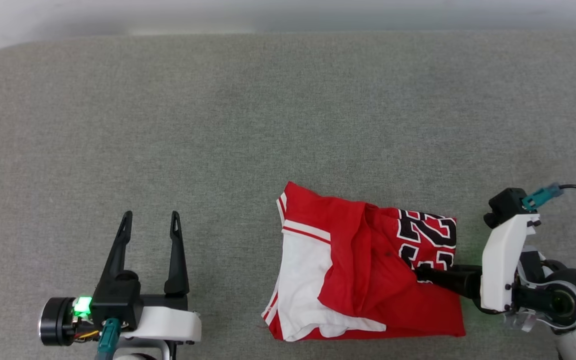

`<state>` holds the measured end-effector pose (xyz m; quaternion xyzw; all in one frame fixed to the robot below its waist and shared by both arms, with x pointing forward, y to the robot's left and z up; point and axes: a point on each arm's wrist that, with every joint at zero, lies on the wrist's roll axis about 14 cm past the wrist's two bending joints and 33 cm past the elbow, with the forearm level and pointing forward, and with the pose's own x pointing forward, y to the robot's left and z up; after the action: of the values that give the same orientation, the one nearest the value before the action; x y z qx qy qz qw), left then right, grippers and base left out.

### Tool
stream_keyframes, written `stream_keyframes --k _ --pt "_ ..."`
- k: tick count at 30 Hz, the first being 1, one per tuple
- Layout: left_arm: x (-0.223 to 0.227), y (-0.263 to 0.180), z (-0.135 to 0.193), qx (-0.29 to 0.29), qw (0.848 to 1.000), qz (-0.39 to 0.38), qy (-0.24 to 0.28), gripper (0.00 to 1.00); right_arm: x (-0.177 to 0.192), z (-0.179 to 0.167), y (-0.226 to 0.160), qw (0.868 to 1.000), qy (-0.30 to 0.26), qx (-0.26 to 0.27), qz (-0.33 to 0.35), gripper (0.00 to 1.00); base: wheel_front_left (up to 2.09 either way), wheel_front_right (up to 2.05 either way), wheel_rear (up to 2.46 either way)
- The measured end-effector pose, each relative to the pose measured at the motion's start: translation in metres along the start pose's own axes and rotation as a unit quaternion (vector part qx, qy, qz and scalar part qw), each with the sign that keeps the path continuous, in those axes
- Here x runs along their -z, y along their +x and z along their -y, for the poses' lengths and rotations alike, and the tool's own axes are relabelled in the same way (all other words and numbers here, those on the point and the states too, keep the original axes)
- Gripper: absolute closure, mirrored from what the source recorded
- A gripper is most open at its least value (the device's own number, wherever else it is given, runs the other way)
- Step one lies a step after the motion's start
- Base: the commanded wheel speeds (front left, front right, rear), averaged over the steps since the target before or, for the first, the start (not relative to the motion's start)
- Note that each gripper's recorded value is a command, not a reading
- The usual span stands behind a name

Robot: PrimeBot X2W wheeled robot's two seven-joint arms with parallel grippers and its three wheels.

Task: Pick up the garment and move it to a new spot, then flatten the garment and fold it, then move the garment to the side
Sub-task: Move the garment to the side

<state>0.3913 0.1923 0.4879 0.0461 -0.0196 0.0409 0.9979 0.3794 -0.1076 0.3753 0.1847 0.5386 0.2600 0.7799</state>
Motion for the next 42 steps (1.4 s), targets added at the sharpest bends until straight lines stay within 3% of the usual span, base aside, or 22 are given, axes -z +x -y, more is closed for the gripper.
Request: stream_keyframes --k 8,9,10,12,14,19,28,35,42 --pt "0.004 0.001 -0.004 -0.008 1.000 -0.006 0.001 0.00 0.008 -0.003 0.023 1.000 -0.021 0.003 -0.019 0.02 0.00 0.00 0.00" --pt "0.004 0.001 -0.005 -0.009 1.000 -0.006 0.001 0.00 0.007 -0.002 0.023 1.000 -0.026 0.006 -0.014 0.71 0.00 0.00 0.00" --pt "0.003 0.000 -0.005 -0.009 1.000 -0.005 0.001 0.00 0.007 -0.002 0.023 0.999 -0.030 0.009 -0.012 1.00 0.00 0.00 0.00" --pt "0.001 -0.001 -0.005 -0.010 1.000 -0.002 0.000 0.00 0.004 0.001 0.020 0.996 -0.078 0.032 -0.012 1.00 0.00 0.00 0.00" --pt "-0.002 -0.003 -0.006 -0.011 1.000 0.001 0.000 0.00 0.002 -0.007 0.019 0.997 -0.079 0.020 0.000 1.00 0.00 0.00 0.00" --pt "-0.007 -0.013 -0.005 -0.011 1.000 0.006 -0.005 0.00 -0.020 -0.024 0.000 0.989 -0.137 0.020 0.046 1.00 0.00 0.00 0.00" --pt "-0.016 -0.018 0.009 0.010 1.000 0.018 -0.018 0.00 -0.061 -0.039 -0.072 0.952 -0.273 0.066 0.123 1.00 0.00 0.00 0.00" --pt "-0.018 0.001 0.036 0.046 0.998 0.026 -0.026 0.00 -0.075 -0.011 -0.132 0.926 -0.312 0.150 0.153 1.00 0.00 0.00 0.00" --pt "-0.006 0.037 0.071 0.099 0.994 0.026 -0.027 0.00 -0.085 0.055 -0.180 0.906 -0.294 0.256 0.162 1.00 0.00 0.00 0.00"
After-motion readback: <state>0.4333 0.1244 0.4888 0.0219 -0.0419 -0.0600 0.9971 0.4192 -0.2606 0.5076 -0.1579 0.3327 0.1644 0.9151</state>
